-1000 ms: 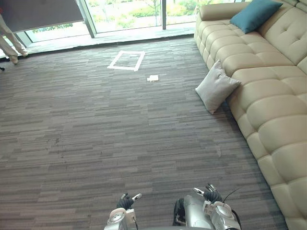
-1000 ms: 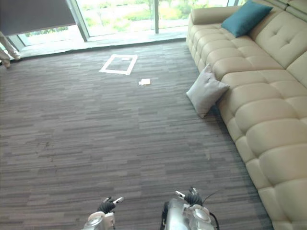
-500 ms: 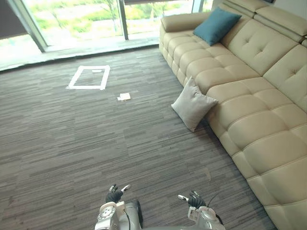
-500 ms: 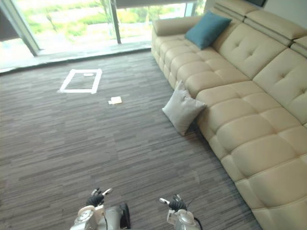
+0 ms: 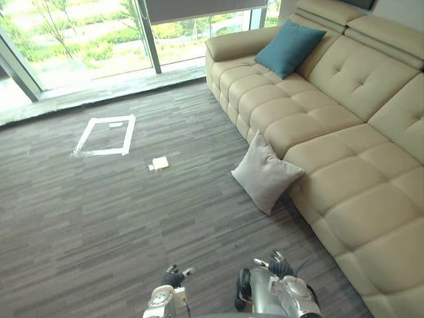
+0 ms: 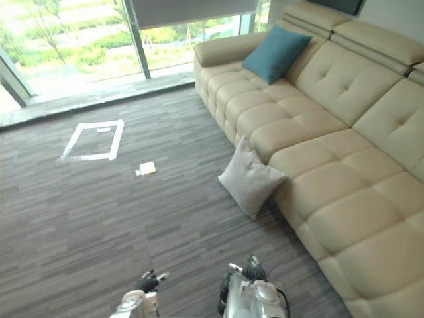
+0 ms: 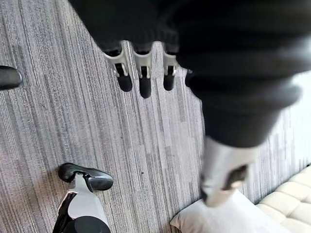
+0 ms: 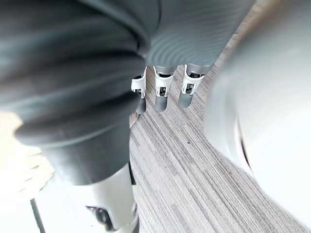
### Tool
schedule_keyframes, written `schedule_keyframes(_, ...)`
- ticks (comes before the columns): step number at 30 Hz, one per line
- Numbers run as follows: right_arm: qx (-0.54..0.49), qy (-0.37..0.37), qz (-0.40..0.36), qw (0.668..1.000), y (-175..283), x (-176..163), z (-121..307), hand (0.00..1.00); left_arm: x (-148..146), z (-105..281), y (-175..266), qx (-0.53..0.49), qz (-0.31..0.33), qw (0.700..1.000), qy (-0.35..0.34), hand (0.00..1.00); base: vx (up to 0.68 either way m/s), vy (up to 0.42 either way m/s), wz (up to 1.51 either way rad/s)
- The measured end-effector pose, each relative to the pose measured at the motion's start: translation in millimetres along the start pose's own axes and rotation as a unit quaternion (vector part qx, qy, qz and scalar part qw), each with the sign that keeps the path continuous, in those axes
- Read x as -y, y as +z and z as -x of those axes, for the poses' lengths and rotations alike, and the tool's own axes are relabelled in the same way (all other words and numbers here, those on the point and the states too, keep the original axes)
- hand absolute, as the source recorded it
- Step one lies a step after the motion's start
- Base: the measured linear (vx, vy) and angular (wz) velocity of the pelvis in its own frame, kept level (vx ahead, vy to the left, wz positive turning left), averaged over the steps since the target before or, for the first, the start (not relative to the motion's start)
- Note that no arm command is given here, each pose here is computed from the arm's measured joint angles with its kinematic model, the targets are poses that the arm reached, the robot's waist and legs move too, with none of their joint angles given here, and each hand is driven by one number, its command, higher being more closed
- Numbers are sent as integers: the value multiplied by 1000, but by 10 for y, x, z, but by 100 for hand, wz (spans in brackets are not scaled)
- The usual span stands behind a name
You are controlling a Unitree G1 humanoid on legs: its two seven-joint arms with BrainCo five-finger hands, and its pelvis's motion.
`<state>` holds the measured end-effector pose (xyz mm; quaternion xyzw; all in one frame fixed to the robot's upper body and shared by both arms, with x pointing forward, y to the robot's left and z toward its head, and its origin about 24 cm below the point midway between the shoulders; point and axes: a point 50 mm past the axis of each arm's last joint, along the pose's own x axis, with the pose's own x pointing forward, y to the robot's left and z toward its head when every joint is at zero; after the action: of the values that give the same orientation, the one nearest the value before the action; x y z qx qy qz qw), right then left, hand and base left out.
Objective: Pick up cushions and gather them together orderly.
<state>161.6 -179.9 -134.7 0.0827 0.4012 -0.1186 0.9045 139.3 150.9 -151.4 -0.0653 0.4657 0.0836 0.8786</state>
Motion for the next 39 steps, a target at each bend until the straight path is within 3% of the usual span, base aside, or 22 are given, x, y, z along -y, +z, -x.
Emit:
schedule_keyframes(8, -35, -3, 7, 999, -141, -34, 17, 0, -83, 18, 82, 29, 31, 999, 18, 0, 375, -80, -60)
schedule_keyframes(19, -64, 5, 10, 998, -361, -111, 102, 0, -101, -10, 104, 25, 15, 999, 16, 0, 373, 299, -64)
schedule_keyframes(25, -36, 18, 8, 999, -228, -181, 66, 0, -145, -8, 45, 8, -1, 1000, 23, 0, 247, 173, -22)
schedule_keyframes(34, -12, -8, -8, 1000, -49, -21, -1, 0, 56, -3, -28, -8, -32, 999, -14, 0, 367, -96, 3)
schedule_keyframes(39, -25, -16, -7, 1000, -141, 36, 32, 0, 13, 1, 65, 18, -21, 1000, -5, 0, 287, -144, -10)
